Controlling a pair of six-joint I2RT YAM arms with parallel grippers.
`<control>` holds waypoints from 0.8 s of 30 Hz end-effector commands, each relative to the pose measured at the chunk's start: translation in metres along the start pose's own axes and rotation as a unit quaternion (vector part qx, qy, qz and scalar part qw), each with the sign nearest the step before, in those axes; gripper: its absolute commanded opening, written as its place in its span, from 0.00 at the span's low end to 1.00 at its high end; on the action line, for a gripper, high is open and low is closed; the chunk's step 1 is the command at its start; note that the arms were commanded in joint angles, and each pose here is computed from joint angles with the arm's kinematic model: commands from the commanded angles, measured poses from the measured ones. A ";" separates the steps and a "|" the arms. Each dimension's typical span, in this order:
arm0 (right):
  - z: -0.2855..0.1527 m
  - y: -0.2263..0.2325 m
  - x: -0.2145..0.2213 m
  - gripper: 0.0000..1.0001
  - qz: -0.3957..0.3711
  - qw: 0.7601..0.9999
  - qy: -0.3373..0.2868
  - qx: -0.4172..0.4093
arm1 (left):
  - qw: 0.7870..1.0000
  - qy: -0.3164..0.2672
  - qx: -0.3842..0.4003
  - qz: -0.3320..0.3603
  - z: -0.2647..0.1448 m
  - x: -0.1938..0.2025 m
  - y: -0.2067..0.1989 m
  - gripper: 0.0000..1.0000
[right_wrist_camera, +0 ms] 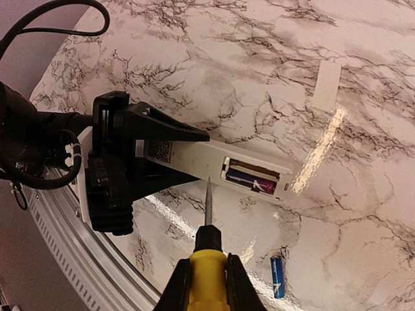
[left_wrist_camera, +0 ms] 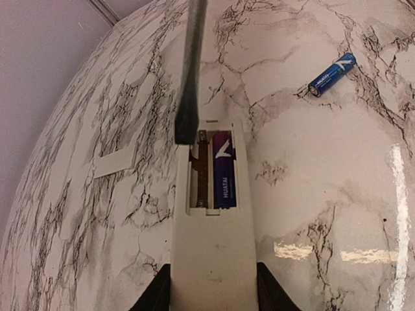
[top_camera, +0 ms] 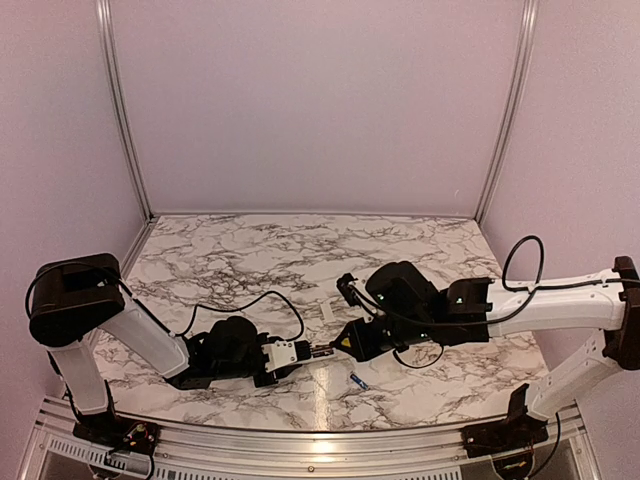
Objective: Unload the batteries from the remote control
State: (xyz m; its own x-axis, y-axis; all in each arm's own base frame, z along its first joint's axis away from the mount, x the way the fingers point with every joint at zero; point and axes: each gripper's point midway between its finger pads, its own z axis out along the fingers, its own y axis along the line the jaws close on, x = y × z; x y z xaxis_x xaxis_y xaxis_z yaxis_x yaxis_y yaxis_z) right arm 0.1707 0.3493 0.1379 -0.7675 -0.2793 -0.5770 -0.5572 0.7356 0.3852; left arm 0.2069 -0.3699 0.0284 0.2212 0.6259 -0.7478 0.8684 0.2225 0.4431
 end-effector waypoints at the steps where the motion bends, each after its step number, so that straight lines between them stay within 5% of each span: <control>1: -0.010 0.004 -0.011 0.00 -0.014 1.000 -0.017 0.005 | 1.000 -0.009 0.003 0.003 0.001 -0.004 -0.002 0.00; 13: -0.026 -0.013 -0.035 0.00 -0.144 0.985 -0.054 0.078 | 1.000 -0.010 -0.005 0.008 -0.002 -0.008 -0.001 0.00; 24: -0.055 0.015 -0.050 0.00 -0.262 0.963 -0.063 0.031 | 0.999 -0.024 -0.036 0.013 -0.003 -0.022 0.002 0.00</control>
State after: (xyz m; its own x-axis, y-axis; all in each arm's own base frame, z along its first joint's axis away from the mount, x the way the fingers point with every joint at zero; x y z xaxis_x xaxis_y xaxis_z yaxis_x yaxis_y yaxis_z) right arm 0.1882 0.3341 0.1800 -0.4500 -0.5113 -0.7322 -0.7747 0.6313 0.0353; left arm 0.2009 -0.3734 0.0296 0.2398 0.6332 -0.7359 0.8558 0.2201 0.4682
